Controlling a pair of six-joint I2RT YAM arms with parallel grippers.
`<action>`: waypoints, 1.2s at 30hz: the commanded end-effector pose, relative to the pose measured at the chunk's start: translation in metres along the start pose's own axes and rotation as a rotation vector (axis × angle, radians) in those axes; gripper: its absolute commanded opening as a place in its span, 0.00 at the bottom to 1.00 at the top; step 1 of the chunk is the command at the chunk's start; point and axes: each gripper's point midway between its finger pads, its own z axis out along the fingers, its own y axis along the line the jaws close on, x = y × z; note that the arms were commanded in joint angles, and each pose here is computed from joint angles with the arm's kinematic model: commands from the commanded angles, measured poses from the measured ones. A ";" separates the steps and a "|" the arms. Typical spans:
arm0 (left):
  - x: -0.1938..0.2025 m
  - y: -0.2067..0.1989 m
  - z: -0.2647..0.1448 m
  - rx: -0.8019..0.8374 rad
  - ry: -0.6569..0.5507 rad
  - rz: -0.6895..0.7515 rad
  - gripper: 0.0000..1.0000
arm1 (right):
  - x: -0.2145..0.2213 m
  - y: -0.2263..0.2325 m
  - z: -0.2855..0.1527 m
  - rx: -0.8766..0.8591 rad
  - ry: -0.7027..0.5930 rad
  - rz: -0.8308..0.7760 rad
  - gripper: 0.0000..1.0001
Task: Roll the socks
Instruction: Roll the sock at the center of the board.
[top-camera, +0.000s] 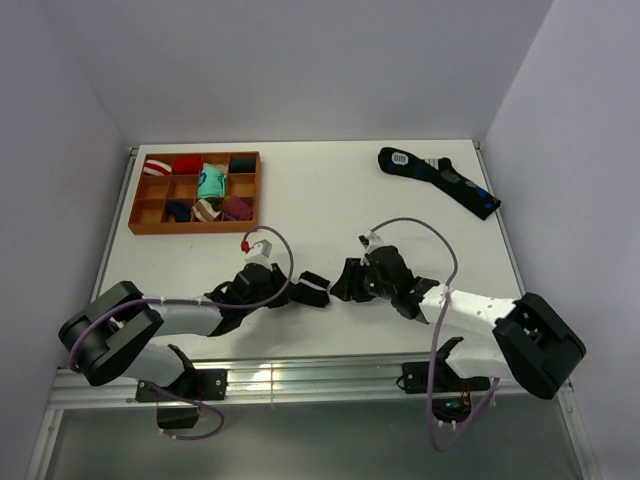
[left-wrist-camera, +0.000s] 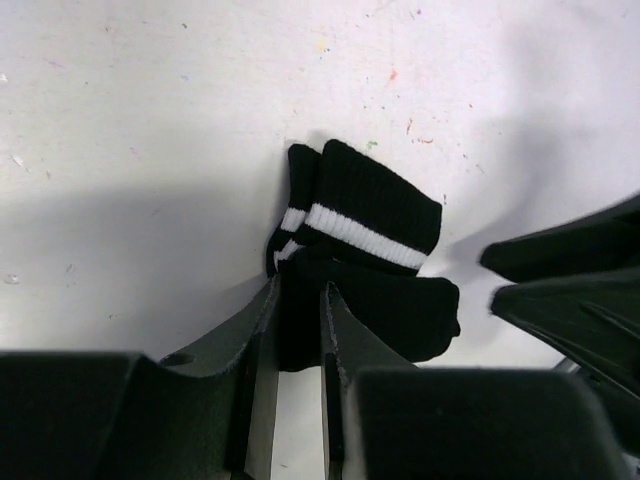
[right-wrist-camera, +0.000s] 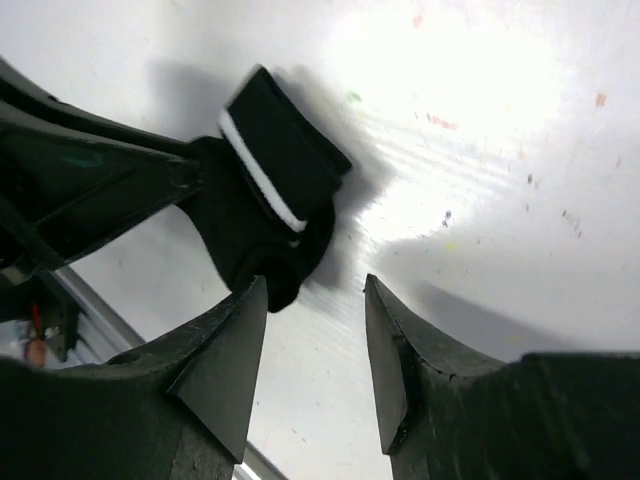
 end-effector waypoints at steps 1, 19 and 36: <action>0.012 0.043 -0.006 -0.206 0.044 0.052 0.00 | -0.019 0.009 -0.009 0.016 -0.106 -0.132 0.52; 0.007 0.024 -0.005 -0.255 0.122 0.128 0.00 | -0.012 0.066 0.018 -0.041 -0.251 -0.495 0.52; 0.011 0.013 -0.006 -0.247 0.250 0.180 0.00 | -0.003 0.099 0.019 -0.213 -0.288 -0.602 0.54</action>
